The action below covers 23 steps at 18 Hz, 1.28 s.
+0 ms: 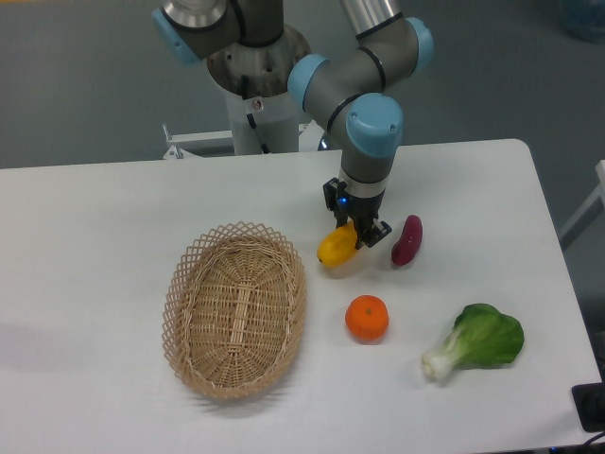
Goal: Place the mango on the table
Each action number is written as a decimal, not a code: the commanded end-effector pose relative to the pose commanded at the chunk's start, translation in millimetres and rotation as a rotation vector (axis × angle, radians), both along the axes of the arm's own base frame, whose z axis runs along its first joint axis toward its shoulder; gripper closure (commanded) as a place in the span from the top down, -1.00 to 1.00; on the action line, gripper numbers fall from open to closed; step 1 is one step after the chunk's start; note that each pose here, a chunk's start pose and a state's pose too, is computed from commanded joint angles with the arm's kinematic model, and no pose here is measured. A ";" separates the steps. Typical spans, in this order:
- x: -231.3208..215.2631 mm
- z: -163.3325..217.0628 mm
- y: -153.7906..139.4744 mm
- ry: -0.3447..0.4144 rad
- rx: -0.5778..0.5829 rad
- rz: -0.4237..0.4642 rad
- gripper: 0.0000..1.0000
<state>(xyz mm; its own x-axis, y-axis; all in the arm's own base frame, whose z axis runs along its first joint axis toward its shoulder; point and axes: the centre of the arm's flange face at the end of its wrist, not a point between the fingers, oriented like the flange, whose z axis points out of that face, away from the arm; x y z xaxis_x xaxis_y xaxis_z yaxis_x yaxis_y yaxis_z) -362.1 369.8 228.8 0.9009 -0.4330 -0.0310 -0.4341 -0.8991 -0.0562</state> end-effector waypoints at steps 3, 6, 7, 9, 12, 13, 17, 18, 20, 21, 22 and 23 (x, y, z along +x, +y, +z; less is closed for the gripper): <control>-9.7 14.4 4.5 0.028 0.015 0.006 1.00; -22.3 40.5 11.6 0.071 0.038 0.006 1.00; -28.2 50.4 15.0 0.086 0.047 0.011 1.00; -40.2 69.9 22.3 0.118 0.073 0.044 1.00; -60.2 102.7 32.7 0.151 0.092 0.050 1.00; -67.4 116.2 37.1 0.159 0.100 0.050 1.00; -100.3 162.9 56.9 0.179 0.122 0.050 1.00; -104.6 173.2 58.3 0.181 0.123 0.052 1.00; -115.6 196.7 59.3 0.187 0.128 0.061 1.00; -120.6 211.4 57.8 0.179 0.124 0.068 1.00; -128.7 222.6 54.2 0.160 0.119 0.080 1.00; -137.3 234.9 47.8 0.144 0.119 0.094 1.00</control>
<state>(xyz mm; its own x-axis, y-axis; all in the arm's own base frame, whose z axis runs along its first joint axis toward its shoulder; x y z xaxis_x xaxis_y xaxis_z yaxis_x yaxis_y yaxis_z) -499.4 417.6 463.6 0.9195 -0.3330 -0.2087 -0.3601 -0.9266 -0.1080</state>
